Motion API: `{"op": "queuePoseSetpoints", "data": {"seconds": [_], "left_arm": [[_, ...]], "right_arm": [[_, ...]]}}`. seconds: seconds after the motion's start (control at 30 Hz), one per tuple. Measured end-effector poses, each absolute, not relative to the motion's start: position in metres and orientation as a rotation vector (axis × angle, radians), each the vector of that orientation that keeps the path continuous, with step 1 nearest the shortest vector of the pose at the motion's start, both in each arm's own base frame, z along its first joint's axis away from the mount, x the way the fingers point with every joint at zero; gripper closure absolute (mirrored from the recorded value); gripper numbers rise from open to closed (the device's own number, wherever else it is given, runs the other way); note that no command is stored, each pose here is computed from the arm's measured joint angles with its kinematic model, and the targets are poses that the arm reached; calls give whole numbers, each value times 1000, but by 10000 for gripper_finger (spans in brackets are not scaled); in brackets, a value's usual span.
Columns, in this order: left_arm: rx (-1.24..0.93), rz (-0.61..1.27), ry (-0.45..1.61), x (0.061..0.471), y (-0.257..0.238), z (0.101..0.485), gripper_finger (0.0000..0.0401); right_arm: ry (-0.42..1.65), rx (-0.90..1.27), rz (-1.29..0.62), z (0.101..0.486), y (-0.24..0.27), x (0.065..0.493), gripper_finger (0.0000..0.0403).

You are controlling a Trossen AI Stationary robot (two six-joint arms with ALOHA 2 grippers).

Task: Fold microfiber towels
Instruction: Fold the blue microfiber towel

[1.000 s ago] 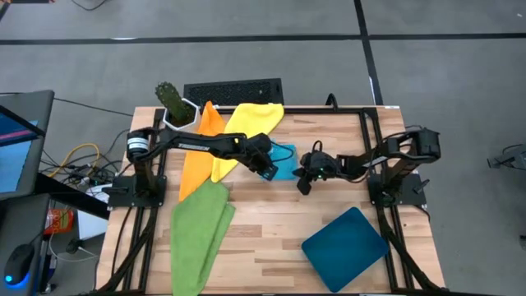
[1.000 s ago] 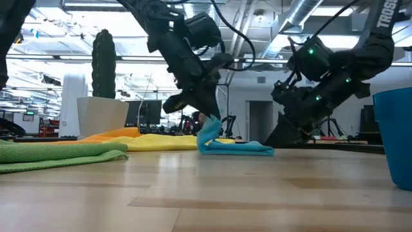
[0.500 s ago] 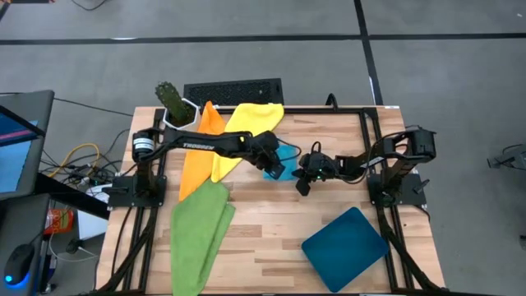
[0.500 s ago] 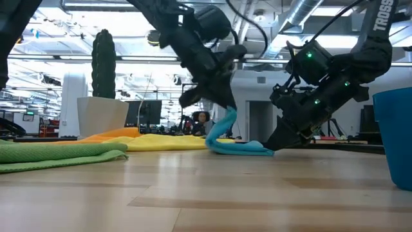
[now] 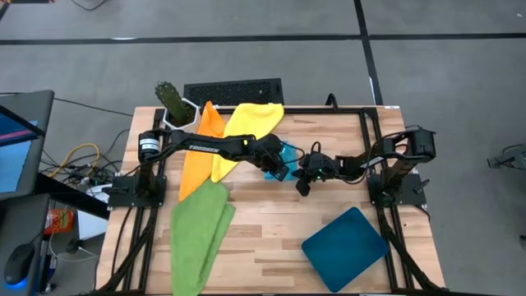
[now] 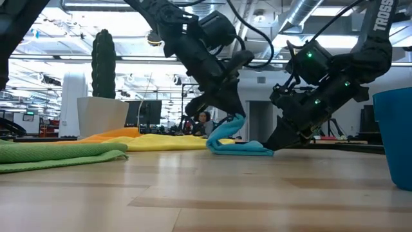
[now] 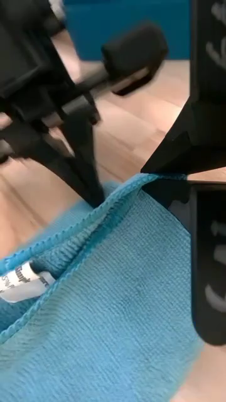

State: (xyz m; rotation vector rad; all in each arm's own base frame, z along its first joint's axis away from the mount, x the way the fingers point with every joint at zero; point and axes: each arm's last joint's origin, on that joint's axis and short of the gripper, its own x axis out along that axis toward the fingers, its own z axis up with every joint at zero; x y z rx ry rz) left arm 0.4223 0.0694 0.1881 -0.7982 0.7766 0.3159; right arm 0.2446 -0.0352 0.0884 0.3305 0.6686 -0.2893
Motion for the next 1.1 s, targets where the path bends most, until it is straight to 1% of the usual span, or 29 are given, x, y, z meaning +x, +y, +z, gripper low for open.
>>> {"op": "queuePoseSetpoints", "data": {"seconds": [0.1,0.4,0.47,0.67,0.83,1.0,1.1], "left_arm": [[-796,309,759,424,69,189,401],[-801,307,778,428,67,174,386],[-806,293,754,433,67,170,383],[-840,295,784,435,66,159,369],[-817,309,759,436,66,161,349],[-811,304,731,438,67,163,319],[-788,289,716,439,67,164,299]], "right_arm": [[668,331,-290,88,-35,245,373],[668,330,-289,88,-35,245,372],[669,330,-289,88,-35,245,371],[640,331,-285,98,-35,244,362],[621,331,-282,109,-35,241,357],[650,323,-284,122,-34,232,358],[609,298,-271,135,-33,229,359]]}}
